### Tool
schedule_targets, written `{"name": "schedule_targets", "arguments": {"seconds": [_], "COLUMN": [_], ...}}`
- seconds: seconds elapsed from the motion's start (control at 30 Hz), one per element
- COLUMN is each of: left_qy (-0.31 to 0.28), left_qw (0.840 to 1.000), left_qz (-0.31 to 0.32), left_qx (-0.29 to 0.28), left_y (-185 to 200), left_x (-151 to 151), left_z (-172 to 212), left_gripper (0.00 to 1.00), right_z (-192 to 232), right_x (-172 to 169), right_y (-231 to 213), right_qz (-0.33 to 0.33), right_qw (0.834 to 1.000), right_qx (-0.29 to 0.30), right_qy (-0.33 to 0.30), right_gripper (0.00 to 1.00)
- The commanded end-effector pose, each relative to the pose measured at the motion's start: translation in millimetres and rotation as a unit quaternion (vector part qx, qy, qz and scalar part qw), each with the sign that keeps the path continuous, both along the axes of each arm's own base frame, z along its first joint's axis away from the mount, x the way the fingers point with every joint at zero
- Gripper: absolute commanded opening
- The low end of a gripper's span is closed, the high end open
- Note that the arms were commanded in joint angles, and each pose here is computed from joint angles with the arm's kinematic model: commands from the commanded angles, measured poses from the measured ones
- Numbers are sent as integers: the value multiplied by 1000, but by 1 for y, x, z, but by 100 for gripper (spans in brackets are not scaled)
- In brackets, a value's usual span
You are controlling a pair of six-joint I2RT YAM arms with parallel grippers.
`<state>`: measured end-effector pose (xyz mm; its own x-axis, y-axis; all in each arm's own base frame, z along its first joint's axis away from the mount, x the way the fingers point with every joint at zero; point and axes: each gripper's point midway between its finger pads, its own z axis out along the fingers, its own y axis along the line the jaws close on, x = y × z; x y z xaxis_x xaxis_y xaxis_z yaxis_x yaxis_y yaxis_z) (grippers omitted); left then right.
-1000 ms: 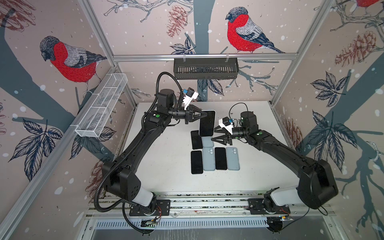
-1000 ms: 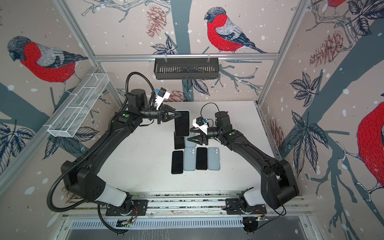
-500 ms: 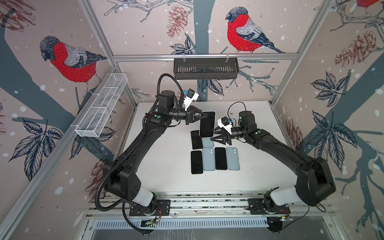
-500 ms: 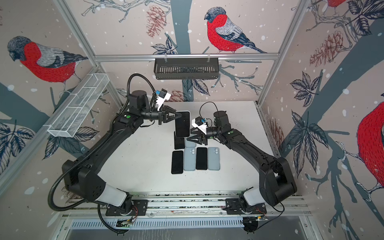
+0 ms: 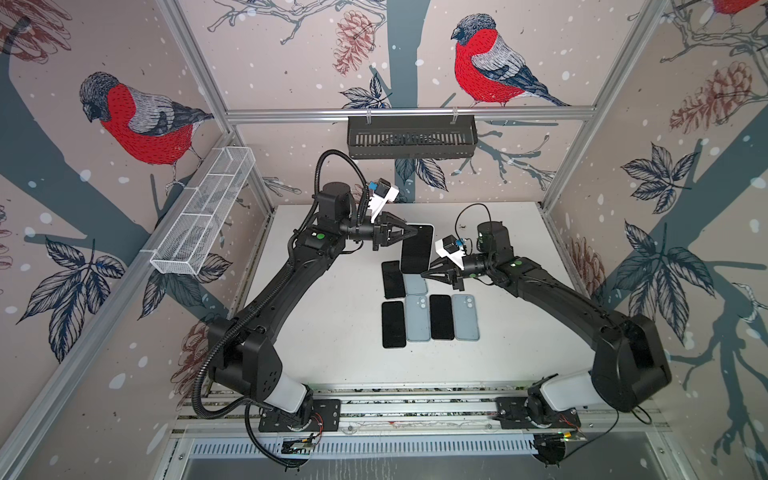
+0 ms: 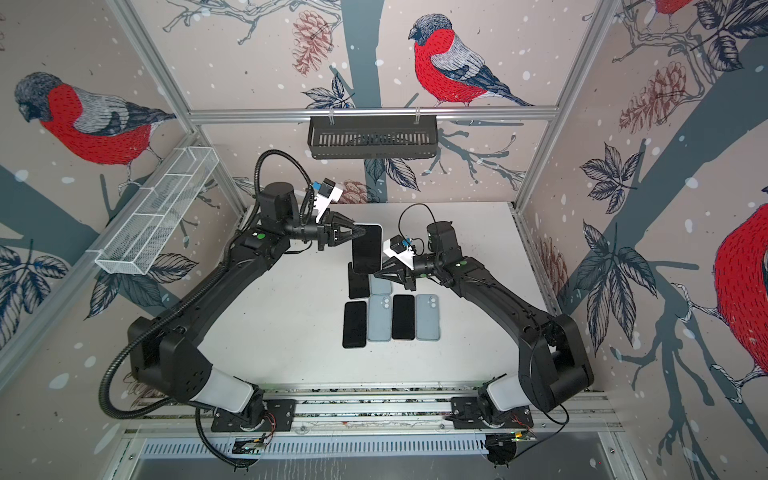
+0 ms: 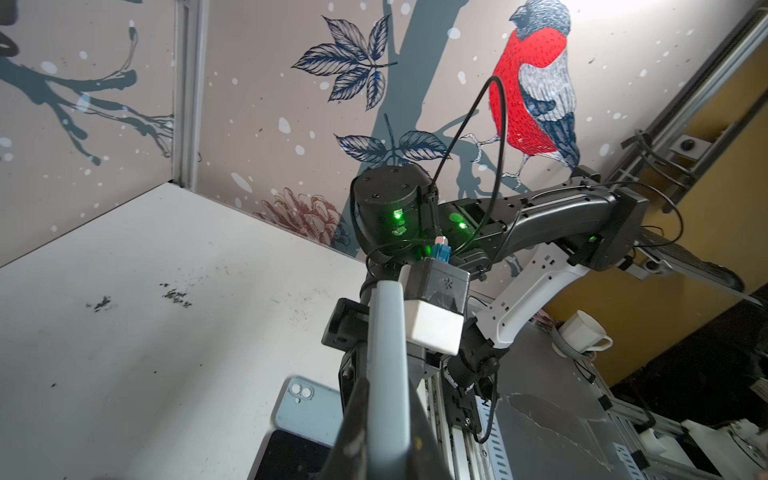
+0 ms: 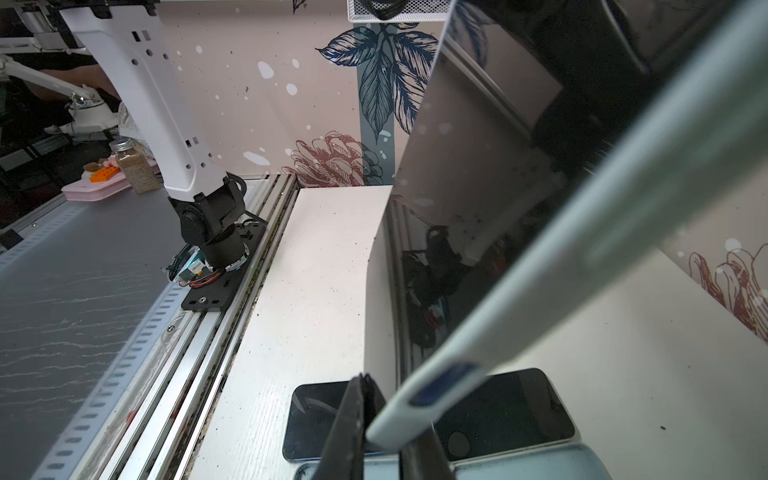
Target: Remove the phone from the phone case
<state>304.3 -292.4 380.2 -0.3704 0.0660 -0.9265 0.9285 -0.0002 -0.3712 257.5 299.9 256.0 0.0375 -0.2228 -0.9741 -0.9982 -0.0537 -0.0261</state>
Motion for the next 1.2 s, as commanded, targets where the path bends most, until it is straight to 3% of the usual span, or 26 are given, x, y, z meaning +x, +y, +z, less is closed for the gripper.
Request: {"name": "schedule_targets", "arguments": {"seconds": [0.0, 0.17, 0.57, 0.87, 1.1, 1.17], "left_qy": [28, 46, 72, 87, 93, 96], "left_qw": [999, 998, 996, 994, 994, 993], "left_qz": [-4, -7, -13, -8, -3, -2], "left_qx": [-34, -52, -57, -60, -62, -62], "left_y": [-5, -9, -20, -23, -23, -24], "left_x": [4, 8, 12, 16, 18, 18], "left_z": [17, 27, 31, 29, 26, 26], "left_gripper": [0, 0, 0, 0, 0, 0], "right_z": [14, 19, 27, 41, 43, 43], "right_x": [3, 12, 46, 56, 58, 57], "right_y": [3, 4, 3, -11, -17, -17], "right_qz": [0, -38, -140, -216, -235, -237], "right_qw": [993, 979, 939, 912, 910, 910], "right_qx": [14, -3, -43, -24, -22, -21], "right_qy": [-118, -200, -310, -348, -340, -339], "right_gripper": [5, 3, 14, 26, 32, 37]}}
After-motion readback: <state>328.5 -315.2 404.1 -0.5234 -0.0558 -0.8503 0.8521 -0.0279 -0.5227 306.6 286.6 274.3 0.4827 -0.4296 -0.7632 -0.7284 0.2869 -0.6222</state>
